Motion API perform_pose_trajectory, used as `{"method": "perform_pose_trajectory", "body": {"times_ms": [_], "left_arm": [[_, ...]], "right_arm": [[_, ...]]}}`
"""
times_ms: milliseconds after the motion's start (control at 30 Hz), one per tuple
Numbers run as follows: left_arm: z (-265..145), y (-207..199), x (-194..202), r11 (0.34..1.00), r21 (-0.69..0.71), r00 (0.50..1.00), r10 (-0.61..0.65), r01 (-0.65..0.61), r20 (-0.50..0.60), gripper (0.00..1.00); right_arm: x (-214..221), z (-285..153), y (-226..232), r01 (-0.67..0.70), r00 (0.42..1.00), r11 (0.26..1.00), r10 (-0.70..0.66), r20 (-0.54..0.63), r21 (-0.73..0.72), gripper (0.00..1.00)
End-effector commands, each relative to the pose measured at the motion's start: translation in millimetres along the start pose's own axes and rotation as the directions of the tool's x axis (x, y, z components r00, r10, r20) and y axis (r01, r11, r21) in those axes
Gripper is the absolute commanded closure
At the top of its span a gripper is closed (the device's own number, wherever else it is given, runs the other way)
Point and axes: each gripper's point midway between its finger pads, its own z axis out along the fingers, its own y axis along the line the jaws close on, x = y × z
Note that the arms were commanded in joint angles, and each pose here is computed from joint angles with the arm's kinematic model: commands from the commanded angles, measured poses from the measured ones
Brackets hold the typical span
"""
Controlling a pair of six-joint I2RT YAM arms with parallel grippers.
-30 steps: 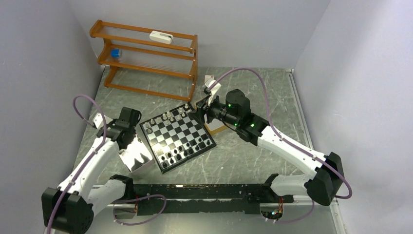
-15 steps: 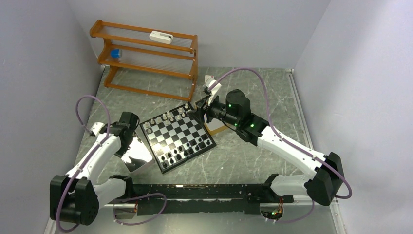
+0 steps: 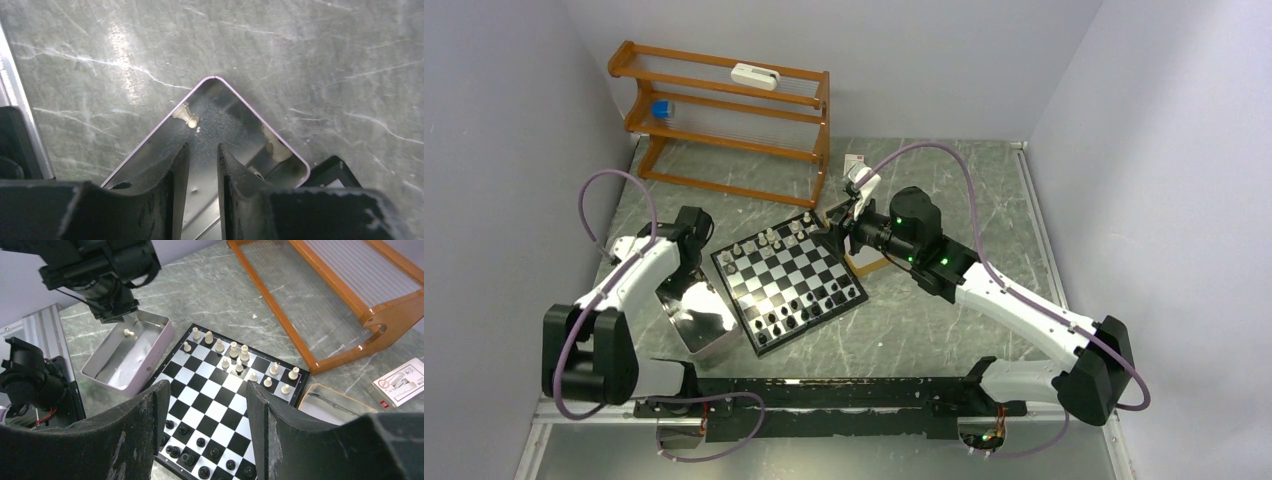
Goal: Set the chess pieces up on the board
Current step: Pick up the chess piece from the storage box.
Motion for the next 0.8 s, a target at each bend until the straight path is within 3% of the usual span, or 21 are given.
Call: {"method": "perform_pose_trajectory", "body": {"times_ms": [0, 267, 567, 767], "left_arm": [[0, 17, -3, 0.989, -0.134, 0.998, -0.056, 0.057, 0.014, 0.71], [12, 15, 6, 0.972, -0.086, 0.976, -0.216, 0.217, 0.021, 0.70], [29, 10, 25, 0.954, -0.133, 0.962, -0.271, 0.270, 0.005, 0.62], [44, 19, 23, 0.944, -0.144, 0.954, -0.289, 0.298, 0.082, 0.62]], "right_arm": [[-16, -5, 4, 0.020, 0.998, 1.000, -0.020, 0.057, -0.001, 0.39], [-16, -6, 4, 0.027, 0.998, 1.000, -0.027, 0.055, 0.000, 0.39], [-14, -5, 5, 0.024, 0.999, 1.000, -0.024, 0.049, -0.006, 0.39], [-14, -5, 4, 0.028, 0.999, 1.000, -0.028, 0.046, 0.000, 0.39]]}}
